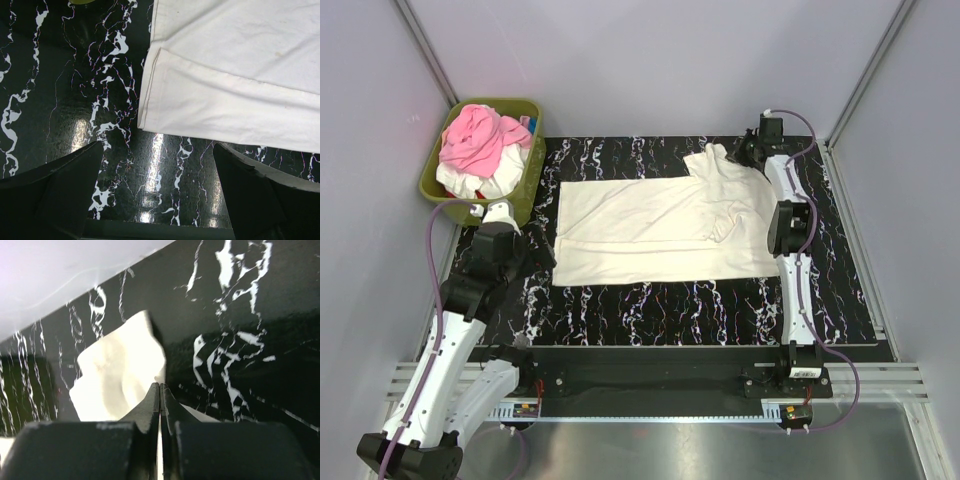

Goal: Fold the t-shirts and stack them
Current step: Fold the tshirt

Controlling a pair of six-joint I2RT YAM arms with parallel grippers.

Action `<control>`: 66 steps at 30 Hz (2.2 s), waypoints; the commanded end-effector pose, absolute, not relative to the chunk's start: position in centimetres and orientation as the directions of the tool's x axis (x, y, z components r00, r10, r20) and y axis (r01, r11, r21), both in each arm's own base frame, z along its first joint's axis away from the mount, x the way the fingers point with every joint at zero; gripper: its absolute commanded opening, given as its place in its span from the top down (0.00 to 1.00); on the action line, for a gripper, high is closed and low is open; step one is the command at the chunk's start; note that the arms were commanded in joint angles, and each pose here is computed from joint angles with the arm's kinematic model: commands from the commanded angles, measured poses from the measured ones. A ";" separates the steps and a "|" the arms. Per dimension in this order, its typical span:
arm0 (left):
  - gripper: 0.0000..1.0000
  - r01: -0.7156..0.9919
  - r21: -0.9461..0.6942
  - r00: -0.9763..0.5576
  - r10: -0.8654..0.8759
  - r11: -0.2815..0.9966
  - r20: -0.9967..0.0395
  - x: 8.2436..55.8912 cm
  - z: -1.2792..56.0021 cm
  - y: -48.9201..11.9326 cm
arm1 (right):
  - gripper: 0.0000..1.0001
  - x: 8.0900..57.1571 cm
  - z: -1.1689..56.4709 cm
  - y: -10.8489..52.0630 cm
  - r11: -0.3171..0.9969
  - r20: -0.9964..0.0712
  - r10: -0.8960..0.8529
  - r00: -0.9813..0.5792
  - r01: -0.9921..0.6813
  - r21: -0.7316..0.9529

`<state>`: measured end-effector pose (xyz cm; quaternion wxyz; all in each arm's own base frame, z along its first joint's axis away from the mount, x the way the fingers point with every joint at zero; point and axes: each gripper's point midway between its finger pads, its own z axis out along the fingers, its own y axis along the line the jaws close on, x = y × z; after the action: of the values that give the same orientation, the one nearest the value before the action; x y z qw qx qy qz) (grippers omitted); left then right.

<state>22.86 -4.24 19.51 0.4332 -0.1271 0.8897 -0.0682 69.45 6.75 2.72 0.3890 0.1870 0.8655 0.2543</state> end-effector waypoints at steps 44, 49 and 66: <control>0.12 -0.303 -0.122 -0.782 -0.319 0.945 -0.535 51.6 9.2 -7.2 | 1.00 42.6 12.0 1.7 0.933 -0.671 0.286 -0.684 0.357 0.034; 0.16 -0.308 -0.172 -0.763 -0.351 0.936 -0.543 55.2 8.3 -6.7 | 1.00 42.9 11.4 2.7 0.940 -0.646 0.305 -0.699 0.331 0.086; 0.17 -0.412 -0.270 -0.700 -0.492 0.870 -0.518 59.7 3.9 -6.5 | 1.00 43.0 9.6 4.3 0.931 -0.602 0.356 -0.715 0.326 0.163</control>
<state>58.48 -6.81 3.25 0.2863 -0.2195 0.9309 -0.0574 42.38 4.55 8.94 0.3110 0.1675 0.9353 0.0212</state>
